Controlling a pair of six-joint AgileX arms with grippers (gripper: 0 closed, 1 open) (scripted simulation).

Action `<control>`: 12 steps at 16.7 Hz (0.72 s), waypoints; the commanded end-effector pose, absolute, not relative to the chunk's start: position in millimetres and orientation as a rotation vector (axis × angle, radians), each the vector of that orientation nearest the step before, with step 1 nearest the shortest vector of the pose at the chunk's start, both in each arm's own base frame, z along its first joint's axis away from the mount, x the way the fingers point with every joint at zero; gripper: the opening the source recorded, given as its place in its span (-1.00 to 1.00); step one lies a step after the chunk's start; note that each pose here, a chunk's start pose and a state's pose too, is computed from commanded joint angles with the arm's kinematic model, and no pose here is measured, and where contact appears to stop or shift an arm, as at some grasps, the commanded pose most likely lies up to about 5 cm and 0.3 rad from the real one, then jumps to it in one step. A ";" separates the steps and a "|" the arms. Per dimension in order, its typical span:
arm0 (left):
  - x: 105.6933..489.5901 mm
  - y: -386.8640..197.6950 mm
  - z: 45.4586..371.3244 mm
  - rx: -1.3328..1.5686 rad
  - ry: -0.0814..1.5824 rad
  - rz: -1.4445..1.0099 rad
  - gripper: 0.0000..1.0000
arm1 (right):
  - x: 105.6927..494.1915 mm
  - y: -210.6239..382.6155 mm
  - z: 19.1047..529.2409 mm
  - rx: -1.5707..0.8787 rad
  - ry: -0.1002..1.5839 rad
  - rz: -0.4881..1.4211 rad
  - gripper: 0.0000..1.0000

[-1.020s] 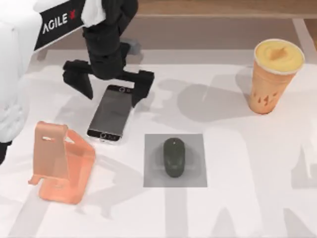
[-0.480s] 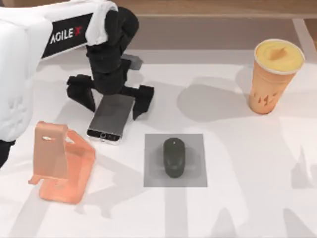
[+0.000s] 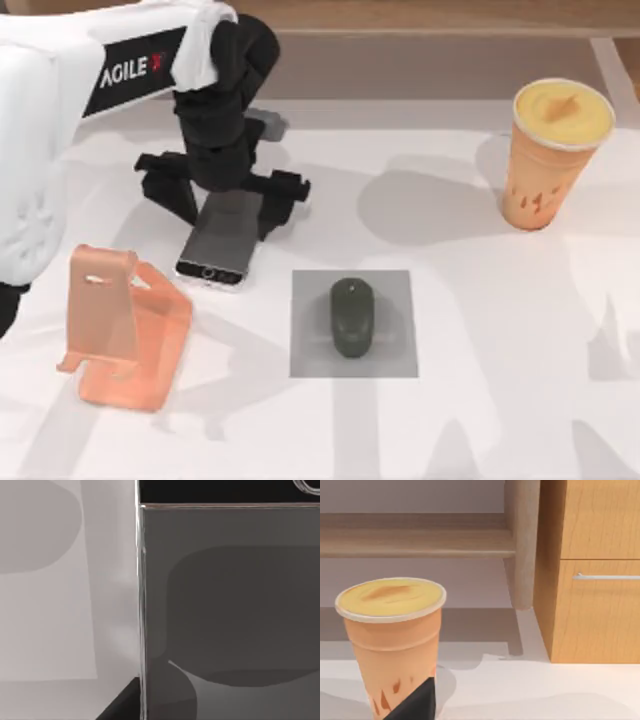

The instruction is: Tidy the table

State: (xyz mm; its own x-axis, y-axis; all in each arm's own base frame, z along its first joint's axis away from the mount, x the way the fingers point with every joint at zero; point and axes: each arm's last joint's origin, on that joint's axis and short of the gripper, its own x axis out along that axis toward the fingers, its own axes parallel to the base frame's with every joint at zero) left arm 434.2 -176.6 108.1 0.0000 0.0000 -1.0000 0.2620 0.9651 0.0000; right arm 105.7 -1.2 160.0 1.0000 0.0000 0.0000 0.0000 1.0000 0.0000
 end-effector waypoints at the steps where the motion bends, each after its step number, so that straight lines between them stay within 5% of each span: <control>1: 434.2 -176.6 108.1 0.208 1.561 -0.208 -0.36 | 105.7 -1.2 160.0 0.000 0.000 0.000 1.00; 5: 434.2 -176.6 108.1 0.208 1.561 -0.208 -0.96 | 105.7 -1.2 160.0 0.000 0.000 0.000 1.00; 12: 434.2 -176.6 108.1 0.208 1.561 -0.208 -1.00 | 105.7 -1.2 160.0 0.000 0.000 0.000 1.00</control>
